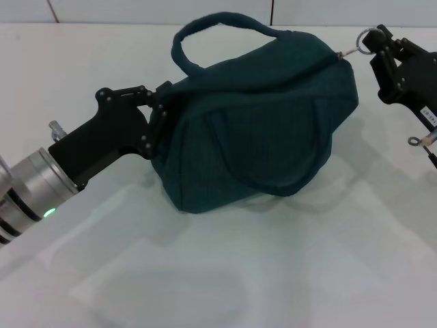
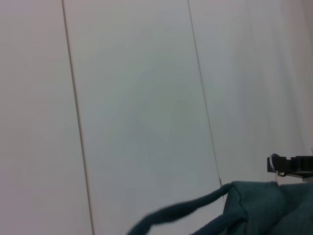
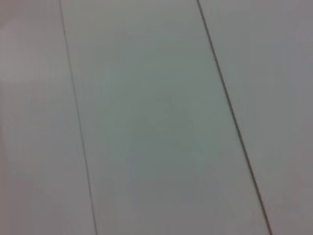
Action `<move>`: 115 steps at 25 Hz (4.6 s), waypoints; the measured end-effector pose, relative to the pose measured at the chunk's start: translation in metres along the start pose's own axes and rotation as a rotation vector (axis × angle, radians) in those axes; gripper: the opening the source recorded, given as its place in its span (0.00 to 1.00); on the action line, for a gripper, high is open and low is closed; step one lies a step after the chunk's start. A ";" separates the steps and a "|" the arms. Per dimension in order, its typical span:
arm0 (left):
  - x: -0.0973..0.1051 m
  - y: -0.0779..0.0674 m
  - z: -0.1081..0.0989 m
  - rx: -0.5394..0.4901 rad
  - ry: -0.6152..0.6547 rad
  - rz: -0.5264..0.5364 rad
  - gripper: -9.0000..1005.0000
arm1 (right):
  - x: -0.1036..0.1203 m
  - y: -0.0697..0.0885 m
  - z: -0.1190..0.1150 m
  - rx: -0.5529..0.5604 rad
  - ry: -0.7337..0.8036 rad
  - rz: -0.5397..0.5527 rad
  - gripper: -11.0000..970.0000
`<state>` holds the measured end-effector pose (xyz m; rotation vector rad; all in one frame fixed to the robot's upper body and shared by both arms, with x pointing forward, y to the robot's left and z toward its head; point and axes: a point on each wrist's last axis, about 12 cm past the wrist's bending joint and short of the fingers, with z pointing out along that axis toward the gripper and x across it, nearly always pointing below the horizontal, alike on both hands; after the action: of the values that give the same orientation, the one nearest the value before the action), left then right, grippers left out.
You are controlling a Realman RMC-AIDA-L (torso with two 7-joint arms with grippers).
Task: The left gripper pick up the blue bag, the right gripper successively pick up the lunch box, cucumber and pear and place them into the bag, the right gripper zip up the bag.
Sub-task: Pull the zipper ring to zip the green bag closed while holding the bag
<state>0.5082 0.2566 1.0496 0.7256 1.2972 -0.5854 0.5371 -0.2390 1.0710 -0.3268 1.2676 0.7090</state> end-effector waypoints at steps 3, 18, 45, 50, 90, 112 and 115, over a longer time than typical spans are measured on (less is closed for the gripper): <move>0.000 -0.001 0.001 0.004 0.000 0.010 0.06 | 0.000 -0.001 -0.005 -0.010 0.002 -0.009 0.15; -0.003 -0.001 0.013 0.042 -0.007 0.028 0.05 | 0.003 -0.015 -0.037 -0.027 0.130 0.098 0.47; -0.006 0.001 0.027 0.070 -0.014 0.042 0.05 | -0.043 -0.057 -0.047 -0.274 0.362 0.245 0.58; -0.006 0.001 0.027 0.069 -0.014 0.039 0.05 | -0.043 -0.054 -0.059 -0.291 0.339 0.187 0.69; -0.006 -0.003 0.024 0.076 -0.022 0.029 0.05 | 0.012 -0.017 -0.004 -0.139 0.271 -0.104 0.36; -0.008 0.003 0.024 0.074 -0.022 -0.029 0.06 | 0.014 -0.019 -0.041 0.042 0.188 -0.075 0.03; -0.010 0.006 0.025 0.082 -0.020 -0.047 0.06 | 0.016 -0.020 -0.047 0.056 0.200 -0.070 0.03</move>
<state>0.5266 0.2416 1.0629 0.7570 1.2805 -0.6852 0.5162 -0.2768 1.0395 -0.4012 1.4554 0.5910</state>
